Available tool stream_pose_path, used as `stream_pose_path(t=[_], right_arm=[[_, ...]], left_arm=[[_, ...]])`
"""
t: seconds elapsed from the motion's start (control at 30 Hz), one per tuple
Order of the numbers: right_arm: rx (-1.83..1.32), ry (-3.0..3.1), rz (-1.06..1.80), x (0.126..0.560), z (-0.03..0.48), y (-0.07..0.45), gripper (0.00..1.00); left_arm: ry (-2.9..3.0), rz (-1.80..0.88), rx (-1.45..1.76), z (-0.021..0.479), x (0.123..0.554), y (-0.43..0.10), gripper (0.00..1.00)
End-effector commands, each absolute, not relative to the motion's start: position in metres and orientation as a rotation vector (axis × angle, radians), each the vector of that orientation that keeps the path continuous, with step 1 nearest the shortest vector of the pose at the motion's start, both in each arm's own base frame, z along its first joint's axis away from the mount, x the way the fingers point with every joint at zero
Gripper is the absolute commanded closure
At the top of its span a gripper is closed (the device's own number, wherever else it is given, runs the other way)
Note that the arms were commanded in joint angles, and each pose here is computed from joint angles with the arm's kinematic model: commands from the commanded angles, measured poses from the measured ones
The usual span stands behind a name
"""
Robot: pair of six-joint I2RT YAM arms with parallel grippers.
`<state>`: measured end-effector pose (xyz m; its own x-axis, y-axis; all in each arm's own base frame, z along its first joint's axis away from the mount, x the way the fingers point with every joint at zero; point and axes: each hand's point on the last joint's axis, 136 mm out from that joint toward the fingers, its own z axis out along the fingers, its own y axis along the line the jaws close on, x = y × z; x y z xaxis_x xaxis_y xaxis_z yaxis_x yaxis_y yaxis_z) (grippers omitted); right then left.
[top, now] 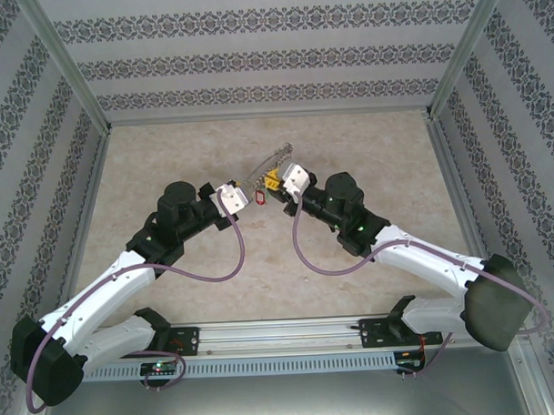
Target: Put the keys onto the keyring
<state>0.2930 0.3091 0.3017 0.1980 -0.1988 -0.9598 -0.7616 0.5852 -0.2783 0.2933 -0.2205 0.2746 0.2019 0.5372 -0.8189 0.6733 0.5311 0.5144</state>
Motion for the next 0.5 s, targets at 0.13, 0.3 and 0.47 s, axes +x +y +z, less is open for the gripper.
stream_pose_path(t=[0.13, 0.3, 0.47], right_arm=[[-0.822, 1.361, 0.433, 0.308, 0.314, 0.313, 0.81], [-0.768, 1.379, 0.398, 0.317, 0.315, 0.318, 0.88], [-0.751, 1.386, 0.386, 0.318, 0.315, 0.32, 0.96]], left_arm=[[1.345, -0.173, 1.069, 0.305, 0.285, -0.227, 1.0], [1.346, -0.181, 1.061, 0.305, 0.285, -0.228, 1.0], [1.36, -0.175, 1.058, 0.303, 0.286, -0.226, 1.0]])
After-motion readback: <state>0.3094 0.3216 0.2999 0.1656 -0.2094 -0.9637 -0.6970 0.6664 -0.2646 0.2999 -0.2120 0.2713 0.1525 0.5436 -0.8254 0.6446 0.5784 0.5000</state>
